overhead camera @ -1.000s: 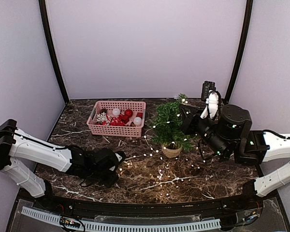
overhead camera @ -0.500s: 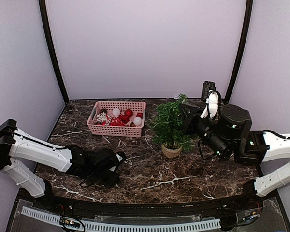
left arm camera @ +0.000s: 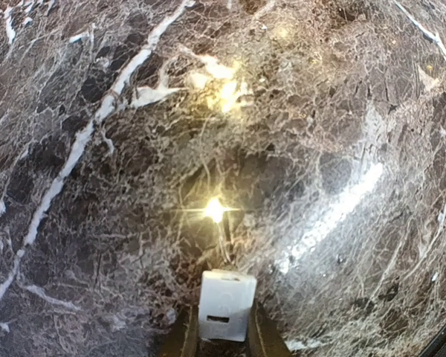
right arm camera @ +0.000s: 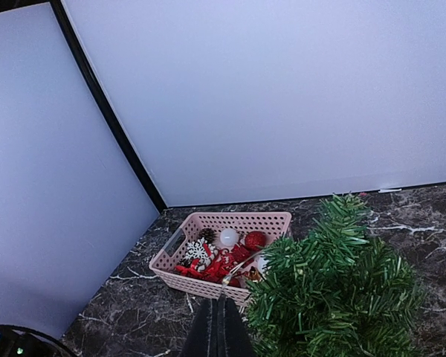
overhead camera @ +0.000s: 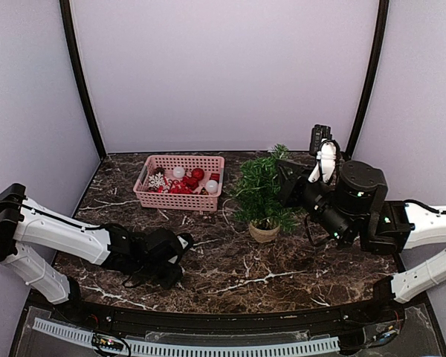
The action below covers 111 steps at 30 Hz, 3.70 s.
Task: Decorate the small christmas tree
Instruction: Open the power switch for the light string, then move the side of the string light to the center of the board.
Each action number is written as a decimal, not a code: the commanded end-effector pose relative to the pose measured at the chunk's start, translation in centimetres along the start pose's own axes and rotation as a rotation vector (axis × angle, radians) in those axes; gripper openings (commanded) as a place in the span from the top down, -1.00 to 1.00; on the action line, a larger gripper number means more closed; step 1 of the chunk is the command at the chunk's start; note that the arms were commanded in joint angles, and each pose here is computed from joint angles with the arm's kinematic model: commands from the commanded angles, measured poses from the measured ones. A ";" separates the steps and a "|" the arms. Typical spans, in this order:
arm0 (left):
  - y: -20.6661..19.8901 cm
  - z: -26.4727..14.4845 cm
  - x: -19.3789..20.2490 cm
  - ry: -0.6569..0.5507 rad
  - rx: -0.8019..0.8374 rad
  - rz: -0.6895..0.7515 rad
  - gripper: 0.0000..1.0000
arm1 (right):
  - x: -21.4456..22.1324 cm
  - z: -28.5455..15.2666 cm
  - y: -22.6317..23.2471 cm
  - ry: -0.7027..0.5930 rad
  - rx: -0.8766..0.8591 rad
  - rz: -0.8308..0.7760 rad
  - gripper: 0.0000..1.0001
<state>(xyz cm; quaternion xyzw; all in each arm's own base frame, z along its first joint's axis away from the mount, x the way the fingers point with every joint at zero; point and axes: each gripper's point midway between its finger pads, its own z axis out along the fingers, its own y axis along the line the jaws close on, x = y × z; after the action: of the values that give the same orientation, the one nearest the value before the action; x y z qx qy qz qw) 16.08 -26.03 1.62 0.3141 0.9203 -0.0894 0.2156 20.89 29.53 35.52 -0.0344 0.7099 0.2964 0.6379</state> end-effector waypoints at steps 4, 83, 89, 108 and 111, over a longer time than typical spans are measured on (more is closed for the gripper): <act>-0.1 -0.5 0.9 0.028 0.015 0.005 0.36 | -1.2 0.0 0.2 -0.033 -0.011 0.035 1.00; -5.0 -8.4 -16.4 -0.534 0.443 0.086 -0.80 | -8.8 -5.6 4.4 -0.047 -0.482 -0.059 1.00; -5.2 -4.6 -13.9 -0.427 0.441 0.110 -0.80 | -9.3 -6.0 4.1 -0.059 -0.479 -0.054 1.00; -3.2 1.8 -5.7 -0.158 0.336 0.098 -0.09 | -10.0 -6.5 3.6 -0.101 -0.475 -0.040 1.00; -2.7 2.2 -5.5 -0.149 0.281 0.114 0.11 | -10.3 -6.7 3.4 -0.107 -0.475 -0.032 1.00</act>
<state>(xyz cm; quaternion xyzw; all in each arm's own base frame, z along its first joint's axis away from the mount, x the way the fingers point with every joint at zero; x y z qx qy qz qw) 18.86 -32.30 2.96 0.3756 0.8558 -0.2622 0.2405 15.56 26.79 44.89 -0.1944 0.6059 0.4341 0.6377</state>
